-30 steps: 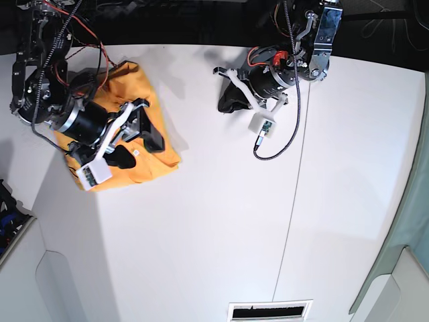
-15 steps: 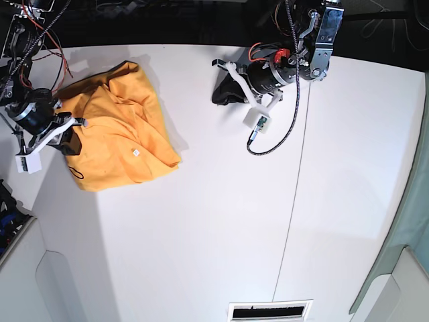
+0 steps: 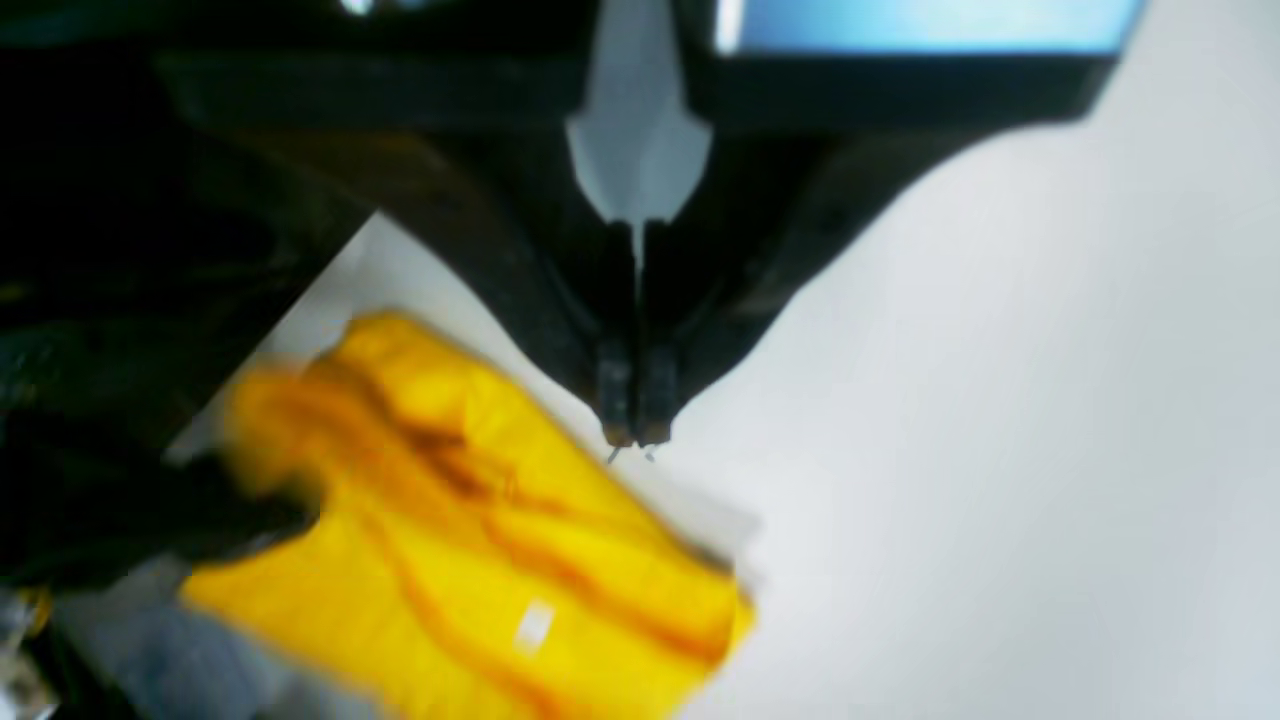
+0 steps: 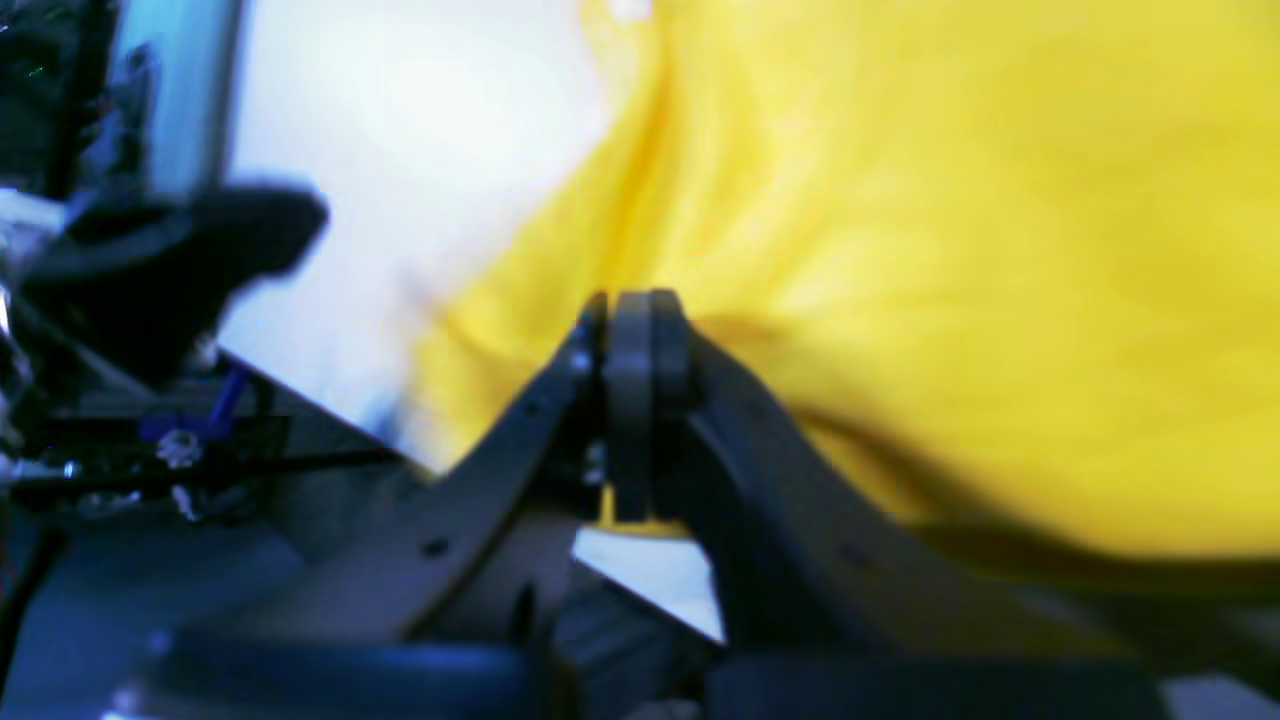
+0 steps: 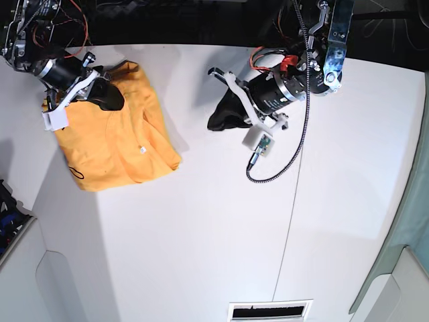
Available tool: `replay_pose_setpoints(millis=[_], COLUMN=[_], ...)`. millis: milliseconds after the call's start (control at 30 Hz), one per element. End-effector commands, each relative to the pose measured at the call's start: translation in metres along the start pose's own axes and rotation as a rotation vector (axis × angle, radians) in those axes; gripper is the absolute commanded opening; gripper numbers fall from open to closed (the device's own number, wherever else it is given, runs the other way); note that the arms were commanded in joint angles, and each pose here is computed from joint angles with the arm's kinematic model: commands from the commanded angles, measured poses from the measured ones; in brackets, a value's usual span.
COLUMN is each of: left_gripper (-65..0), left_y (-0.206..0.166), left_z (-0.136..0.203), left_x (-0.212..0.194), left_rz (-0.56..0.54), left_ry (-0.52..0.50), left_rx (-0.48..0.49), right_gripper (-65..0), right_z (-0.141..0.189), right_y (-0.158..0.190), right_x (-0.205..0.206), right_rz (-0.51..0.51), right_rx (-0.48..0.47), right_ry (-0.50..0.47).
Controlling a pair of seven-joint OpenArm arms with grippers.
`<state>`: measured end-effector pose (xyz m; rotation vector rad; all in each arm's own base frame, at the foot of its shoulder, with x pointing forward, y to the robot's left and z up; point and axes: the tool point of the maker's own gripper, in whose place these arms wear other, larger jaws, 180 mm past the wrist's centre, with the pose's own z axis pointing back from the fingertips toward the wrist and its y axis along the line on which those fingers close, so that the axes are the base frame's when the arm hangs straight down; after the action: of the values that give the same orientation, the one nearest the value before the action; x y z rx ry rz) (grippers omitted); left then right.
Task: Layout the t-shirt on the table in an organized manner, then fold the t-shirt properly
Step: 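Grasp the bundle edge with the left gripper and pull it flat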
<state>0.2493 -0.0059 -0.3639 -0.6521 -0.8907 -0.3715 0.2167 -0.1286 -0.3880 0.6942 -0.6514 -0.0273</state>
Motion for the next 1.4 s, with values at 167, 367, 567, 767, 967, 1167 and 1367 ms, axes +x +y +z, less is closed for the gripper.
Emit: replay_pose_setpoints(millis=[167,367,567,767,967,1167,1367], left_gripper=[-65.0,-65.0,-65.0,-65.0,-65.0,-65.0,-65.0], left_y=[-0.028,-0.079,-0.116,-0.119,-0.113,-0.099,-0.074], left_z=[0.000,-0.017,-0.043,-0.076,-0.095,-0.112,-0.125], left_x=[0.035,0.024,-0.016,-0.030,-0.052,-0.074,-0.079], left_rz=[0.034,-0.032,0.041,0.095,0.159,0.183,0.225], left_ry=[-0.125,-0.080,0.003,0.064,0.165,0.274,0.338], left_rx=[-0.085,-0.200,-0.285,-0.297,-0.315,-0.305,-0.241], right_gripper=[-65.0,-65.0,-65.0,-65.0,-65.0,-65.0,-65.0], right_z=[0.014,0.025,0.025,0.007,-0.038,-0.038,-0.014], right_y=[0.008,-0.014,-0.021,-0.053,-0.098,-0.133,-0.159], right_x=[0.046,0.115,0.158,0.195,0.184,0.160,0.127], right_rz=[0.123,0.223,0.295,0.247,0.094,0.043,0.026], right_rx=[-0.043,-0.189,-0.259,-0.330,-0.317,-0.351,-0.402], right_ry=[-0.129,-0.297,-0.364,-0.441,-0.305,-0.235,-0.182])
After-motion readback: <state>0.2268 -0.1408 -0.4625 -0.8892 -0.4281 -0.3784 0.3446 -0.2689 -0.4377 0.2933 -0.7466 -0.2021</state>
